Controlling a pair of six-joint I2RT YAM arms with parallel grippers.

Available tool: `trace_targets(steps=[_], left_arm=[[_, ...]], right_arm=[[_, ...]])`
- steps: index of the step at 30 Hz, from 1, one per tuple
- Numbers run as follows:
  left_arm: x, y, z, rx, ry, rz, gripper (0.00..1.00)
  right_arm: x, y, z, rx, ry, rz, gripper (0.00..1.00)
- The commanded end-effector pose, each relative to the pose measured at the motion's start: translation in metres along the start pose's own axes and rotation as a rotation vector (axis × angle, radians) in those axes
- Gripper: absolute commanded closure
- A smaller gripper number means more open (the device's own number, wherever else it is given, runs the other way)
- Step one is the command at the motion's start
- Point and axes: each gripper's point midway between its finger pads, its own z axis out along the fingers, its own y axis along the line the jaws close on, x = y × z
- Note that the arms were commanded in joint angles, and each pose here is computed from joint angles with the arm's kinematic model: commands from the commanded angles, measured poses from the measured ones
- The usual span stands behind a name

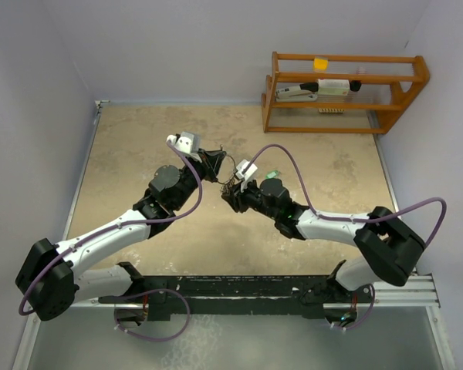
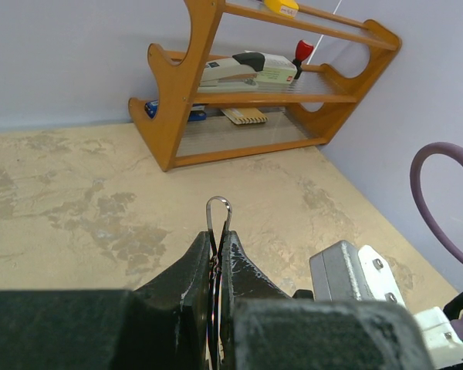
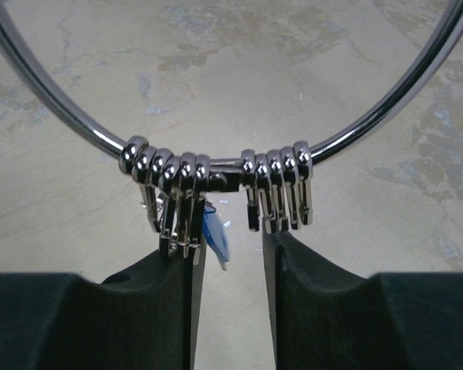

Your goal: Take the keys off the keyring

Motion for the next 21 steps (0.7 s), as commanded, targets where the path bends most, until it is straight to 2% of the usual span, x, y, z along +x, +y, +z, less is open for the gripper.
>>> trace_targets(steps=[1,10,17,21], left_arm=[[-0.04,-0.014,0.005,0.04,-0.117,-0.046,1.0],[-0.041,-0.009,0.002,0.022,-0.119,-0.036,1.0],[-0.039,0.0,-0.001,-0.021,-0.11,-0.011,1.0],[-0.039,0.002,-0.003,-0.032,-0.112,-0.007,1.0]], right_arm=[[-0.045,-0.001,0.009,0.022,-0.133,-0.02,0.67],[-0.05,-0.004,0.002,0.039,-0.146,-0.023,1.0],[-0.055,-0.022,-0.021,0.163,-0.017,-0.005,1.0],[-0.073,-0.033,-0.045,0.233,-0.043,-0.03,1.0]])
